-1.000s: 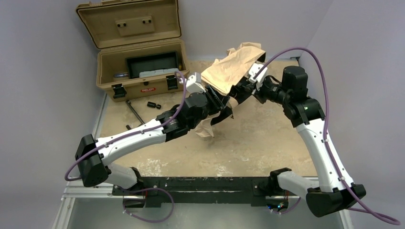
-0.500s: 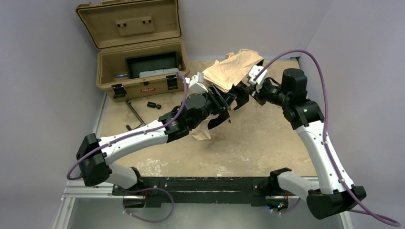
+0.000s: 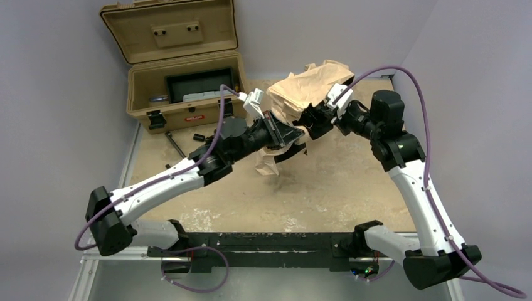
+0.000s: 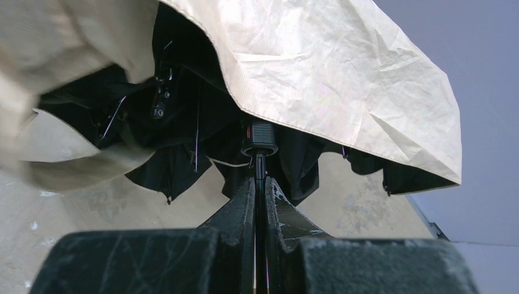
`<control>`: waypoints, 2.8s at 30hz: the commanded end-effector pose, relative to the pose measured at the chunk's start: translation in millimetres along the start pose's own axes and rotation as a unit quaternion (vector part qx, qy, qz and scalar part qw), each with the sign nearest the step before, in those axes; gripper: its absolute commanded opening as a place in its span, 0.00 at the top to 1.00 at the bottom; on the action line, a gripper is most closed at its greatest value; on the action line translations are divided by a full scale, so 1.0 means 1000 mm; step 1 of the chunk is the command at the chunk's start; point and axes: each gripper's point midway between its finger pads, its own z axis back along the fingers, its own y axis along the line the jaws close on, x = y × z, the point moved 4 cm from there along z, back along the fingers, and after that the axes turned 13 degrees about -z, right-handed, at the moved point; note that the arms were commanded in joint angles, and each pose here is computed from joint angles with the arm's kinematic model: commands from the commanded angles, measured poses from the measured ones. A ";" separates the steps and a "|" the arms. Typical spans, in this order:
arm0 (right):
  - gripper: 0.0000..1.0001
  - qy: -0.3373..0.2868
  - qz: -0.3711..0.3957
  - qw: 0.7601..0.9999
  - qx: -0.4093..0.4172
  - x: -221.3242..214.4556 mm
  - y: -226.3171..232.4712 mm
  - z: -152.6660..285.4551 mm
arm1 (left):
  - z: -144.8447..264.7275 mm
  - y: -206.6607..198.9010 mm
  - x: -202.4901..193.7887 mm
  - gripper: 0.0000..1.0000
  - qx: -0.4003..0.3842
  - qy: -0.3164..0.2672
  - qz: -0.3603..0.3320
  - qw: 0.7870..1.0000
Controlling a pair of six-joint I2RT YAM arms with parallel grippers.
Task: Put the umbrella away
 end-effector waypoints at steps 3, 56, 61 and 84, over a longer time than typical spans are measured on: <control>1.00 -0.083 0.040 0.995 -0.038 0.047 -0.016 0.008 | 0.076 -0.063 0.019 1.00 -0.185 0.087 -0.058 0.977; 1.00 -0.034 0.110 0.989 0.088 0.035 0.016 0.015 | 0.234 0.039 0.005 0.36 0.040 0.218 -0.301 0.928; 1.00 -0.046 0.106 0.987 0.115 0.040 0.024 0.017 | 0.236 0.044 -0.006 0.24 0.015 0.173 -0.301 0.938; 1.00 -0.060 0.094 0.979 0.173 0.048 0.042 0.027 | 0.218 0.033 -0.031 0.24 -0.087 0.150 -0.217 0.961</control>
